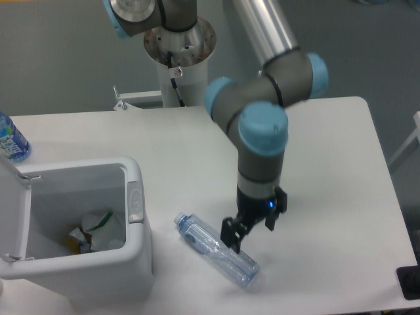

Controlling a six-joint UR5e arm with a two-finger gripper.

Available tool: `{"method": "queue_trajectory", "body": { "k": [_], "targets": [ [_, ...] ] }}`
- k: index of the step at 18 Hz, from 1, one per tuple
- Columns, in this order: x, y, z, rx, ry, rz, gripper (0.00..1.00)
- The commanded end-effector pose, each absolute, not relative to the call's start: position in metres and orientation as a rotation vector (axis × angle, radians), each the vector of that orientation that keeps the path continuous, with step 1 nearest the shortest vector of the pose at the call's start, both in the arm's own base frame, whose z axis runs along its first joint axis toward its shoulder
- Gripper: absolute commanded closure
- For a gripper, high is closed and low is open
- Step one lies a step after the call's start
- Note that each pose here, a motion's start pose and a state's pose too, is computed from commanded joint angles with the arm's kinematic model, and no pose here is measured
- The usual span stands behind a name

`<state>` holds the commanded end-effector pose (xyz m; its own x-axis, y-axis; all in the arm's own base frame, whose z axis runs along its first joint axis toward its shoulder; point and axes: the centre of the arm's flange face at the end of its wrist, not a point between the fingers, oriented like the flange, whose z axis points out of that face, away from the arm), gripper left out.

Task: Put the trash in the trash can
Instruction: 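Move the open gripper over the clear plastic water bottle, then lower the gripper around the bottle's base and close on it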

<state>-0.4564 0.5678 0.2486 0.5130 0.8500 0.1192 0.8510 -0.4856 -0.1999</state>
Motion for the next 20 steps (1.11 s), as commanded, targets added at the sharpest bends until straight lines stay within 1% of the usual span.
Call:
{"method": "queue_trajectory", "body": {
  "k": [3,7,11,15,17,18,20],
  "targets": [
    [-0.449,0.579,0.228,-2.557,-1.433,-0.017,0.0],
    [-0.444,0.592,0.223,-2.565,-1.408,-0.02,0.0],
    [-0.442,0.595,0.202,-2.587,-1.412,-0.029,0.0],
    [-0.436,0.6,0.184,-2.623,-1.407,-0.009,0.0],
    [-0.435,0.601,0.185,-2.623,-1.402,-0.006,0.0],
    [-0.434,0.601,0.186,-2.624,-1.4,-0.006,0.02],
    [-0.433,0.601,0.186,-2.624,-1.4,-0.004,0.14]
  ]
}}
